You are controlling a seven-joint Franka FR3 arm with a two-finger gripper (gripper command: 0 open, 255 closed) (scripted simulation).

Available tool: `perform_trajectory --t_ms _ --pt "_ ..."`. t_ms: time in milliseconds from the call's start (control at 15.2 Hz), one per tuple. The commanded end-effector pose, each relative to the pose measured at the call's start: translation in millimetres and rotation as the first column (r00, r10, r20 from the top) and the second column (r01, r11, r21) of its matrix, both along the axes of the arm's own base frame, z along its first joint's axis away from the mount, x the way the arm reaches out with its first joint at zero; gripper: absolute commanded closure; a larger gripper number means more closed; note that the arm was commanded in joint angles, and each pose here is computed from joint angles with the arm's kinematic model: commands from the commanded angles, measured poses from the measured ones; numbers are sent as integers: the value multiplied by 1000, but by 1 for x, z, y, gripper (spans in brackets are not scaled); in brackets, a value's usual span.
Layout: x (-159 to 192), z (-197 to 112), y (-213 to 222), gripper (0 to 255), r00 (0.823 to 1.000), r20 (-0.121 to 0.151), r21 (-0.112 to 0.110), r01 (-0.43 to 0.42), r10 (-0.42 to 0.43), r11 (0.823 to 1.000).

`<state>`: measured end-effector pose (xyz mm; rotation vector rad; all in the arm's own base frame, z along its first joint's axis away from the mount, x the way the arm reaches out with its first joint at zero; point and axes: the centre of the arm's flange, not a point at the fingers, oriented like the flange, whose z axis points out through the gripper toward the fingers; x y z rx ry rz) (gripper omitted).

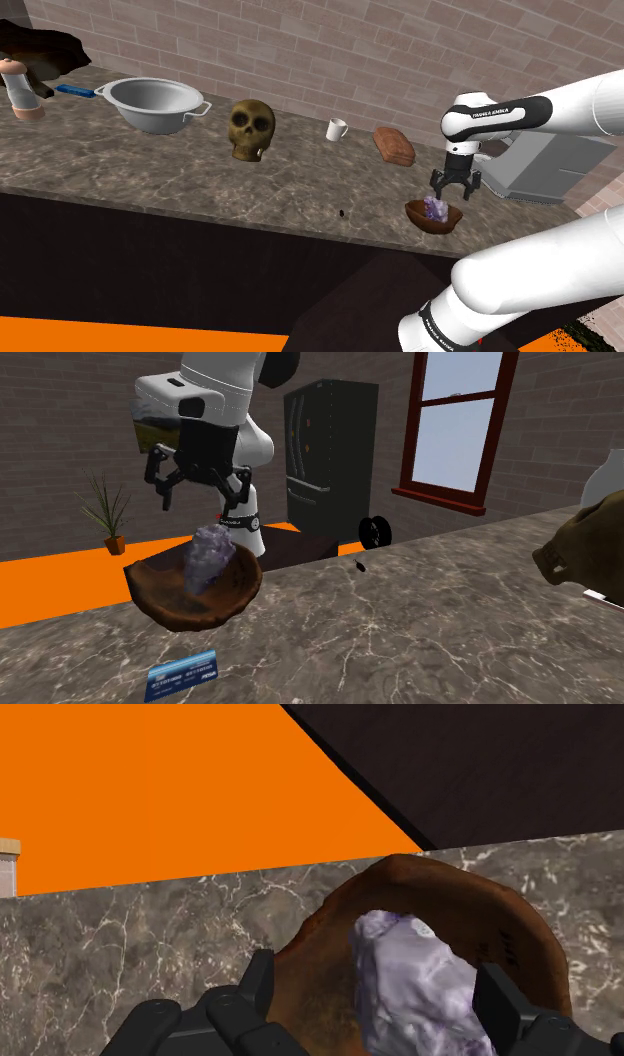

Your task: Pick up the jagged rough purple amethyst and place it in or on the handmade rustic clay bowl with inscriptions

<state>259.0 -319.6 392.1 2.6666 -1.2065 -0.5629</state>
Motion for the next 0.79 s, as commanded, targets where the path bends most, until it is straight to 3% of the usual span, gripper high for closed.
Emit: perform_trajectory --t_ms 0,132,396,726 --pt "0 0 0 0 1000 0 0 0 0 1000" --pt "0 0 0 0 1000 0 0 0 0 1000" --pt "20 46 0 0 1000 0 0 0 0 1000" --pt "20 46 0 0 1000 0 0 0 0 1000"
